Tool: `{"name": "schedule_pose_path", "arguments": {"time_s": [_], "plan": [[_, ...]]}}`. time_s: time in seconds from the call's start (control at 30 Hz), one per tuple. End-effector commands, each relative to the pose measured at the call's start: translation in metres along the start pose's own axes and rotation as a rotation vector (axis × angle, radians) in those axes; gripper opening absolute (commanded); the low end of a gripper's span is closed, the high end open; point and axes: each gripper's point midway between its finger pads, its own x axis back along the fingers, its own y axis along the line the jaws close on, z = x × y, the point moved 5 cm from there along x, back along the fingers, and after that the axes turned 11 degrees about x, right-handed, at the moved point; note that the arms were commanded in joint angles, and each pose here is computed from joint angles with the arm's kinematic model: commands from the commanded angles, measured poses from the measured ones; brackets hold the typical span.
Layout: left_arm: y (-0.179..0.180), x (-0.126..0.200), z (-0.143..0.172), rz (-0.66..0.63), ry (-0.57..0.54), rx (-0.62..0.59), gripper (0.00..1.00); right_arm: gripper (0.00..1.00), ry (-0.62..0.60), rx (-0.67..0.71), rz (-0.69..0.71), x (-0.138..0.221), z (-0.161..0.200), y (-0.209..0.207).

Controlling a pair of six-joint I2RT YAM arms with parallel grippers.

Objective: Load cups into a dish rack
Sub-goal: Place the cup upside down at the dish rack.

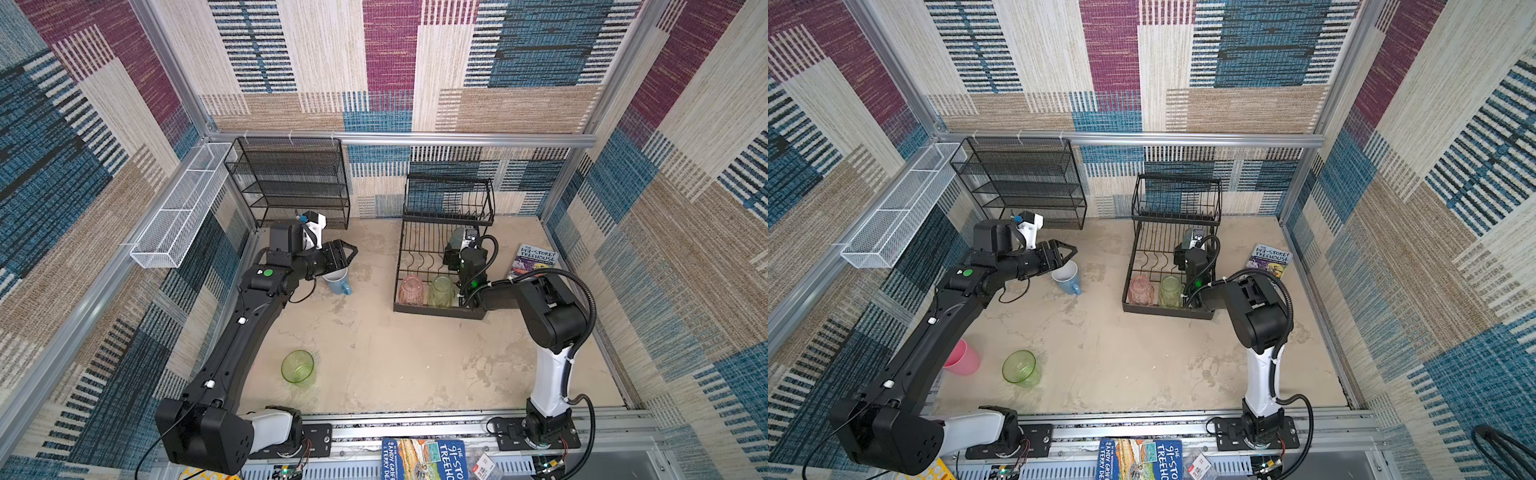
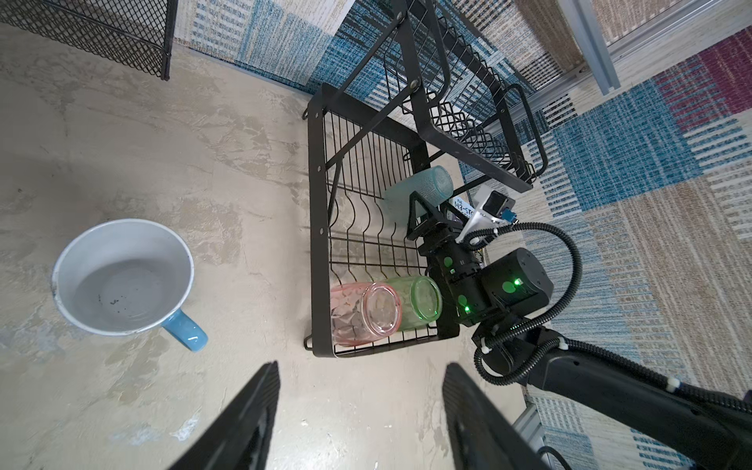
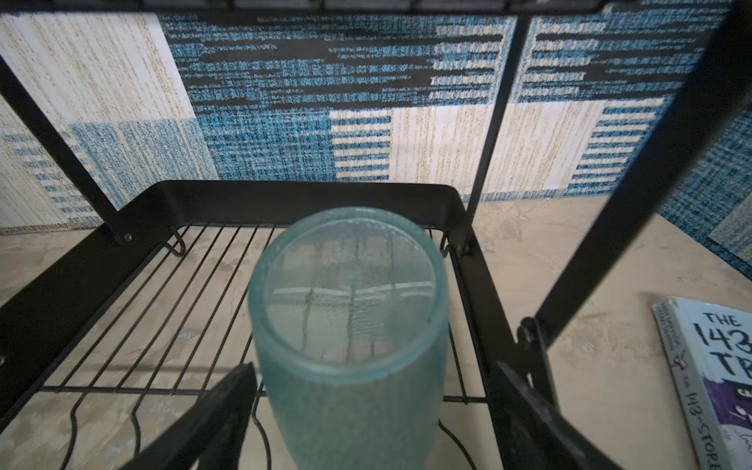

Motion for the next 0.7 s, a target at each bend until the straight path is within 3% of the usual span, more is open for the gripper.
{"name": "schedule_pose_path", "arguments": {"time_s": [0.0, 0.3, 0.67], "plan": [[-0.004, 0.0, -0.004, 0.031, -0.016, -0.003, 0.67, 0.94, -0.057, -0.024, 0.022, 0.005, -0.013, -0.004], [-0.001, 0.001, -0.007, 0.024, -0.025, 0.007, 0.67, 1.0, -0.064, -0.036, 0.04, 0.025, -0.015, -0.012], [0.013, -0.004, -0.009, -0.046, -0.037, 0.024, 0.67, 1.0, -0.073, -0.096, 0.036, 0.073, -0.029, -0.027]]}}
